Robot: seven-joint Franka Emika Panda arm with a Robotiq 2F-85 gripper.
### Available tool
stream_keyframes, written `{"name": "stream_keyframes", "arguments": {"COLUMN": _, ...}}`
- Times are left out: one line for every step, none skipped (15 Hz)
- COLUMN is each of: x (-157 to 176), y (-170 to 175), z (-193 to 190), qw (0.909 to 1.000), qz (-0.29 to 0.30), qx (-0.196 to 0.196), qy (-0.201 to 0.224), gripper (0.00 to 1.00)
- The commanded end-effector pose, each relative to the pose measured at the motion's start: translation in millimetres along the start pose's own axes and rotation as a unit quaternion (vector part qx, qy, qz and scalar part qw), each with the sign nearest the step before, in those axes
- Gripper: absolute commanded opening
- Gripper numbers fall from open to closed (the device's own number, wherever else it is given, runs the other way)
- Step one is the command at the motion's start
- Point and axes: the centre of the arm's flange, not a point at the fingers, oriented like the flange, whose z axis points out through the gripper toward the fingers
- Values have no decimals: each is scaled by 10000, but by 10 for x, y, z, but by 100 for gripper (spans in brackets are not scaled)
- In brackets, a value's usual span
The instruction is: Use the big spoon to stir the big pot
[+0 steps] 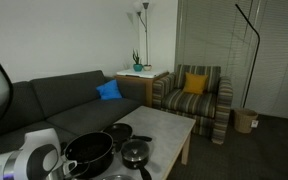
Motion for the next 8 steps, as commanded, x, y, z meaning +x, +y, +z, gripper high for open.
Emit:
{"name": "stream_keyframes", "arguments": {"x": 5, "y": -255, "z": 70, "qw": 9999, "qz": 143, "qx": -8, "qy": -11, "gripper": 100}}
{"name": "stream_keyframes", "arguments": {"x": 3, "y": -286, "z": 34, "qw": 9998, "qz": 168, "qx": 58, "qy": -23, "gripper": 100}}
{"name": "stream_keyframes", "arguments": {"x": 11, "y": -319, "z": 11, "qw": 9998, "qz": 175, "qx": 97, "qy": -29, "gripper": 100}}
{"name": "stream_keyframes", "arguments": {"x": 27, "y": -361, "z": -10, "qw": 9998, "qz": 154, "qx": 158, "qy": -16, "gripper": 100}}
{"name": "stream_keyframes", "arguments": {"x": 48, "y": -401, "z": -14, "qw": 9997, "qz": 127, "qx": 207, "qy": 8, "gripper": 100}}
{"name": "stream_keyframes", "arguments": {"x": 73, "y": -441, "z": -11, "qw": 9996, "qz": 124, "qx": 259, "qy": 13, "gripper": 100}}
{"name": "stream_keyframes", "arguments": {"x": 96, "y": -467, "z": -8, "qw": 9995, "qz": 104, "qx": 281, "qy": 16, "gripper": 100}}
{"name": "stream_keyframes", "arguments": {"x": 110, "y": -487, "z": -14, "qw": 9995, "qz": 95, "qx": 306, "qy": 32, "gripper": 100}}
